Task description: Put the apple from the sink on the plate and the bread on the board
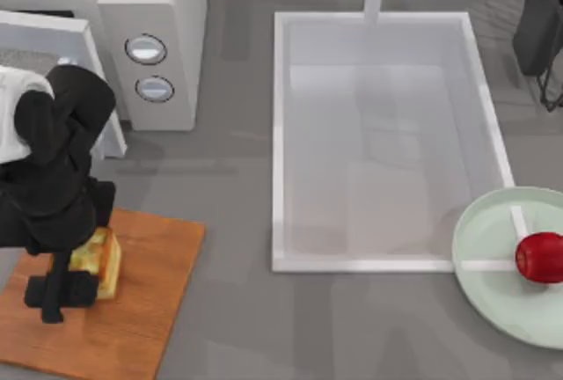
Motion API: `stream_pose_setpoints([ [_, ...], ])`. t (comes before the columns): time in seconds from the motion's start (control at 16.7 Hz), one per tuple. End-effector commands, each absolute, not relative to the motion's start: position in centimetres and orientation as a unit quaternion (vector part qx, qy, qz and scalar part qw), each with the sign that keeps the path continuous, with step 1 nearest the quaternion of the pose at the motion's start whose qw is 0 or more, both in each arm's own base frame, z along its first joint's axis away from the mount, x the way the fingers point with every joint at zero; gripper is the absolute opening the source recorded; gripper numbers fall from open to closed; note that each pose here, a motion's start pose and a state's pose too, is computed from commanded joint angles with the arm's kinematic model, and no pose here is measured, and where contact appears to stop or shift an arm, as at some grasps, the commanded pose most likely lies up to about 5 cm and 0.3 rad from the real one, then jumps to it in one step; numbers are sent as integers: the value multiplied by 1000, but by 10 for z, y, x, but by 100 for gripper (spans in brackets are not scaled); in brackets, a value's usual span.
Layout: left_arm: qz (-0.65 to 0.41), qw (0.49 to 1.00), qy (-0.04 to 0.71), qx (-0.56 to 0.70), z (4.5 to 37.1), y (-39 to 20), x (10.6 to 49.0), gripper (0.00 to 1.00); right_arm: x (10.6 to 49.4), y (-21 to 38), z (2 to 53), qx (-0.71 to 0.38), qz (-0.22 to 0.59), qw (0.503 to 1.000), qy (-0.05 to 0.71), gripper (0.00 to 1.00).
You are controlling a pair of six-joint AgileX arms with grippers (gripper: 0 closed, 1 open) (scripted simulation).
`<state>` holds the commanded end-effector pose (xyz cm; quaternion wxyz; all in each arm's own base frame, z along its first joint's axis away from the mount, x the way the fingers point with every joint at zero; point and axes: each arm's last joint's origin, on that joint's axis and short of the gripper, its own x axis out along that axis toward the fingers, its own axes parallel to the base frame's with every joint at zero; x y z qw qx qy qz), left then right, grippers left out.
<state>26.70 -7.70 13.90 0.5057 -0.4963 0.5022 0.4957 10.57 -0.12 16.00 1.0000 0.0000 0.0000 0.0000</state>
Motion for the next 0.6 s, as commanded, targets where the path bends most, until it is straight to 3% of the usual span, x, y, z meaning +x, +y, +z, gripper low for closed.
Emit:
stream_pose_setpoints([
  [0.6, 496, 506, 502, -496, 139, -77, 267, 75, 106, -1, 160, 0, 0, 1000, 0, 100],
])
